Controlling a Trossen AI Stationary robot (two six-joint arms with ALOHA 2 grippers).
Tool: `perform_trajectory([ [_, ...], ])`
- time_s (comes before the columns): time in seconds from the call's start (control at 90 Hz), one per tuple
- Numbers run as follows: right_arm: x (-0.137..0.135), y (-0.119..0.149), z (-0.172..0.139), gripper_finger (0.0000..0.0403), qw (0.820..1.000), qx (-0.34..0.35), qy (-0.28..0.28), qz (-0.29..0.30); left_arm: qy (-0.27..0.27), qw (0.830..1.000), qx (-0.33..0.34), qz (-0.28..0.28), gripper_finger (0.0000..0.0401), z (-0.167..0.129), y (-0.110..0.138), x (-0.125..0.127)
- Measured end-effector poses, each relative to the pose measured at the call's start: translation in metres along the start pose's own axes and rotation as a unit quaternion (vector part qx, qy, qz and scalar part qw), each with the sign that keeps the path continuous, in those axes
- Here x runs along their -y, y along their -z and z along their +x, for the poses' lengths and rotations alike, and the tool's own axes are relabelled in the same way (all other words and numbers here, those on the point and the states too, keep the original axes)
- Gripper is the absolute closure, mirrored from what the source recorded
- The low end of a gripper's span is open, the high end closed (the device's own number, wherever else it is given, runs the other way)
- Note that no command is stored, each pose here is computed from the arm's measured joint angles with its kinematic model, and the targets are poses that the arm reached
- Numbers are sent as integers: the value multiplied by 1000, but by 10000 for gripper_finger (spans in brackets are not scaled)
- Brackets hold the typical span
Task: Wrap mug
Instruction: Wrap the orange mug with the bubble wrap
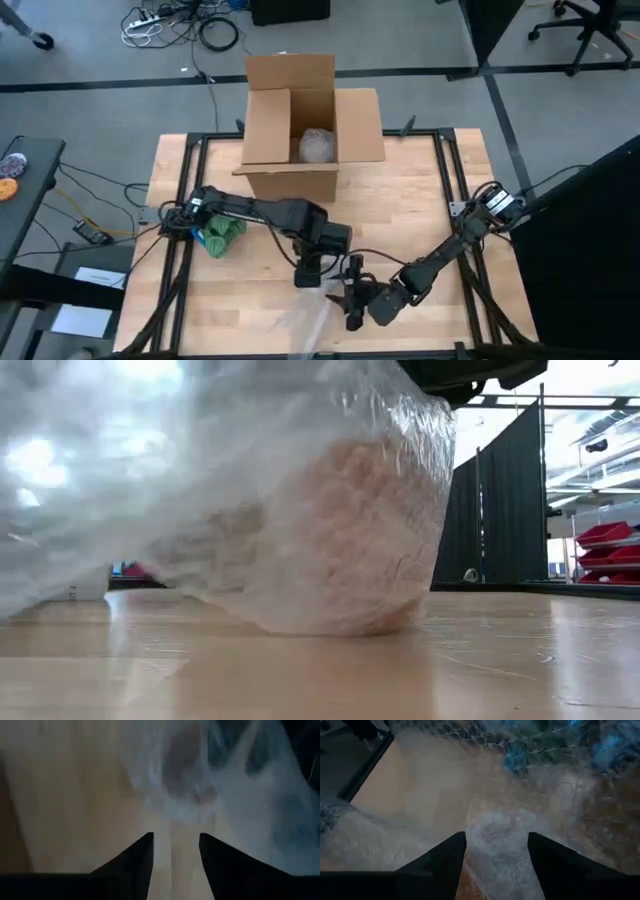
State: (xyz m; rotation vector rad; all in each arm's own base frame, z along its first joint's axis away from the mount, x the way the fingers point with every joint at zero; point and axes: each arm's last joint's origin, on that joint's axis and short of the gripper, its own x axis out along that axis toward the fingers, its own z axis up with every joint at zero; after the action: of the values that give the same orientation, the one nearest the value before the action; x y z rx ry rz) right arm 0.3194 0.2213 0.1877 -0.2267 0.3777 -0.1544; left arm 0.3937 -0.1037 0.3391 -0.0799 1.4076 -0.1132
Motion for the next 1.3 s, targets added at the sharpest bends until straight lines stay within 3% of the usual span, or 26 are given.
perform_trajectory([
  [0.178,8,-13,7,206,999,-28,2,22,29,995,57,73,258,-47,31,33],
  [0.367,33,-26,21,206,992,-118,9,34,-32,978,179,106,258,-91,68,75],
  [0.578,60,-28,39,210,976,-191,-42,91,-93,954,253,130,259,-98,98,124],
  [0.778,73,-19,42,255,957,-264,-79,93,-137,958,231,105,259,-57,119,154],
  [1.033,87,-14,49,356,939,-301,-120,113,-161,963,201,79,259,33,134,169],
  [1.144,94,-12,54,394,931,-312,-136,127,-128,967,208,68,259,65,138,165],
  [1.3,105,-9,58,394,923,-333,-135,138,-87,972,210,54,259,99,145,149],
])
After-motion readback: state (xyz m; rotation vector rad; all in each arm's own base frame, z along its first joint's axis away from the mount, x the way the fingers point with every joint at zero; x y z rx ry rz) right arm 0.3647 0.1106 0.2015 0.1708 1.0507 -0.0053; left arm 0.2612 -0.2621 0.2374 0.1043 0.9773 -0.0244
